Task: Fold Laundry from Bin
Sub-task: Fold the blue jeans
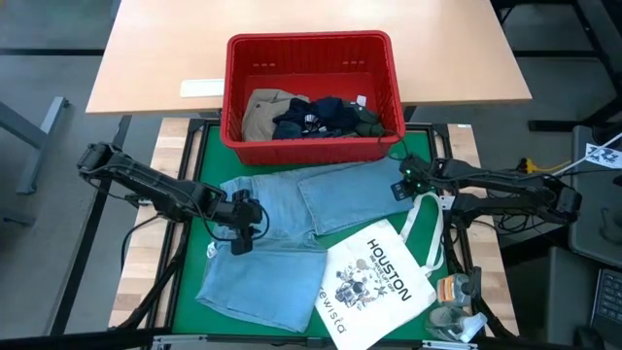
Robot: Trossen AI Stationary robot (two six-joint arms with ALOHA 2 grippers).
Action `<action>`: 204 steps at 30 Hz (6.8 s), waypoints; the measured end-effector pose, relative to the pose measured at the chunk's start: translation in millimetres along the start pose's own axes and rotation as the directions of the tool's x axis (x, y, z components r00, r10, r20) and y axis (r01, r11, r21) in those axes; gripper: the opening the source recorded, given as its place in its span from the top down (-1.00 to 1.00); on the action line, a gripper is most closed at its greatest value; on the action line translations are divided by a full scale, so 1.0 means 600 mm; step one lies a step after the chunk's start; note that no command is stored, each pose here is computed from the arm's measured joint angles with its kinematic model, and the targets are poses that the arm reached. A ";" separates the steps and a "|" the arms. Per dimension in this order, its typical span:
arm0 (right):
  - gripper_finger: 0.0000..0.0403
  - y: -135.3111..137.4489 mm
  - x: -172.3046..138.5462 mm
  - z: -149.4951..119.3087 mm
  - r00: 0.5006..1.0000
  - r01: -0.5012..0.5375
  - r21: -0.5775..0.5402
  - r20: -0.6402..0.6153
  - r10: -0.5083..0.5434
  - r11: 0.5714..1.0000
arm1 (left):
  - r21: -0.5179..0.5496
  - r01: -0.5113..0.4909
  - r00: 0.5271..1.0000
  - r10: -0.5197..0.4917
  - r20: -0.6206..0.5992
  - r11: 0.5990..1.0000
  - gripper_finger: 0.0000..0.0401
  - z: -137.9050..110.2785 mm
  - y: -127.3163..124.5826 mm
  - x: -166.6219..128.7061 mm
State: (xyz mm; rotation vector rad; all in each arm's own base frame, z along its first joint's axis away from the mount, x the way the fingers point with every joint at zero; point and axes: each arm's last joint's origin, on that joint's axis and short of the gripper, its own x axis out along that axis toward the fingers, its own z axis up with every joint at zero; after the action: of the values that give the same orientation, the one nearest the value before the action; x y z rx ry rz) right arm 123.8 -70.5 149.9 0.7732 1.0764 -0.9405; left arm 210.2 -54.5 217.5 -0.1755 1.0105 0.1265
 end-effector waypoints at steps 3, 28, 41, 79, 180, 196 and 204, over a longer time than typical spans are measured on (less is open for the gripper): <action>0.16 -0.004 0.013 -0.011 0.999 -0.020 0.000 -0.025 0.020 1.000 | 0.000 0.000 1.000 0.000 0.000 1.000 0.37 0.000 0.000 0.000; 0.87 0.019 -0.005 0.011 0.977 -0.215 0.006 -0.015 0.215 0.977 | -0.086 -0.024 0.998 0.028 0.055 0.996 0.37 0.010 -0.001 -0.005; 0.92 0.077 -0.148 0.100 0.877 -0.462 -0.015 0.143 0.460 0.887 | -0.071 -0.038 0.989 0.048 0.138 0.997 0.37 0.040 -0.007 -0.030; 0.94 0.646 -0.055 0.102 0.266 -0.848 -0.387 0.281 0.922 0.363 | -0.253 -0.131 0.983 0.158 0.089 0.958 0.37 0.010 0.058 -0.249; 0.34 0.658 -0.089 0.115 0.832 -0.251 -0.818 0.090 0.547 0.517 | -0.327 -0.152 0.985 0.117 -0.124 0.933 0.37 -0.004 -0.012 -0.189; 0.34 0.607 -0.051 0.098 0.976 -0.083 -0.912 0.007 0.217 0.401 | -0.195 -0.285 0.934 0.227 -0.275 0.939 0.37 -0.067 -0.081 -0.036; 0.34 0.581 0.036 0.061 0.989 -0.111 -0.910 -0.061 0.135 0.400 | -0.195 -0.346 0.906 0.273 -0.324 0.918 0.37 -0.126 -0.048 0.021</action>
State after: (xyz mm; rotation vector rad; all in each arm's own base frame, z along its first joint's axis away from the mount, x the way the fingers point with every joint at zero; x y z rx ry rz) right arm 458.9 34.1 165.1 -0.1153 1.2816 -0.0935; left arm 159.1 -98.2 170.2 -0.2656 1.3137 0.5363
